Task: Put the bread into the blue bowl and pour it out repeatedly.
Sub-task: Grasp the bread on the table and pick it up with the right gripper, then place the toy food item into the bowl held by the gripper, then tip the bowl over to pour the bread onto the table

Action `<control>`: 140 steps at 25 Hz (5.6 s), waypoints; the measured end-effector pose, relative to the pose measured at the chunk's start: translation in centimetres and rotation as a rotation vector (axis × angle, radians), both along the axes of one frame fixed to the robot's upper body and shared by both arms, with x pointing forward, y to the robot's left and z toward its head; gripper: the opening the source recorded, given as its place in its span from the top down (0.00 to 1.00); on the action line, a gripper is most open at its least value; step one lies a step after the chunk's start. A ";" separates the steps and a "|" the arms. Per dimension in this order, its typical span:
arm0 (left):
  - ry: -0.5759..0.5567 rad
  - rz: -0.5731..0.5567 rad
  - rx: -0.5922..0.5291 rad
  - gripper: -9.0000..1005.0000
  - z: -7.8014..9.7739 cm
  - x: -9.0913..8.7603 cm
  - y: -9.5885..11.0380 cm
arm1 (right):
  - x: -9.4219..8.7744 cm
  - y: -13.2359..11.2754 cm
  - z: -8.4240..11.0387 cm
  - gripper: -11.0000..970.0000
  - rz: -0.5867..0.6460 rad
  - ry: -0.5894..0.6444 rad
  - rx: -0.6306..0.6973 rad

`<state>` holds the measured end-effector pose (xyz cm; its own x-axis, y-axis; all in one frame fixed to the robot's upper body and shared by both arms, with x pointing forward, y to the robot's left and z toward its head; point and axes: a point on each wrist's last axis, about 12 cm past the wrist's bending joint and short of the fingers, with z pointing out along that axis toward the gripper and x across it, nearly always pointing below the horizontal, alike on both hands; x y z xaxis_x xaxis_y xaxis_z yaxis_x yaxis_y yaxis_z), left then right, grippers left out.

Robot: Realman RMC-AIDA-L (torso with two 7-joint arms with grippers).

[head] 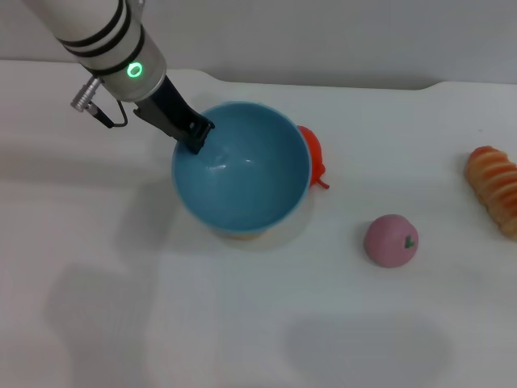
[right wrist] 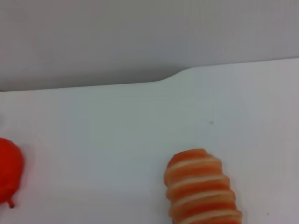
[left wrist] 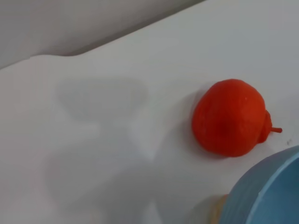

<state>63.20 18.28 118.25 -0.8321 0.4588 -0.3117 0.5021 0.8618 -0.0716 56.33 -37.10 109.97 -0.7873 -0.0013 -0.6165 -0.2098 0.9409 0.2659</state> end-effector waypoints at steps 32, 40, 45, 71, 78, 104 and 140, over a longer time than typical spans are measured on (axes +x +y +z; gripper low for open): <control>-0.018 -0.049 -0.002 0.98 0.8 0.3 -2.1 | 1.6 1.6 -1.5 0.62 -0.014 -0.069 -0.049; 0.041 -0.128 -0.024 0.98 -0.6 -0.1 -5.3 | 1.9 3.8 3.3 0.70 0.130 -0.317 0.022; 0.078 -0.150 -0.051 0.98 -1.2 -0.4 -6.5 | 2.2 6.3 5.7 0.74 0.256 -0.433 0.045; 0.101 -0.126 -0.131 0.98 -1.2 -0.4 -7.1 | -0.1 18.2 0.9 0.88 0.799 -0.502 0.261; 0.087 -0.121 -0.134 0.97 -1.0 -0.1 -7.0 | -1.1 17.1 -0.6 0.88 0.785 -0.445 0.252; -0.037 -0.077 -0.137 0.98 -0.6 1.5 -6.8 | -2.7 11.8 1.5 0.63 0.635 -0.483 0.360; -0.814 -0.364 -0.187 0.98 -4.9 1.5 -13.3 | -6.1 -1.1 -6.7 0.57 -0.232 0.035 0.457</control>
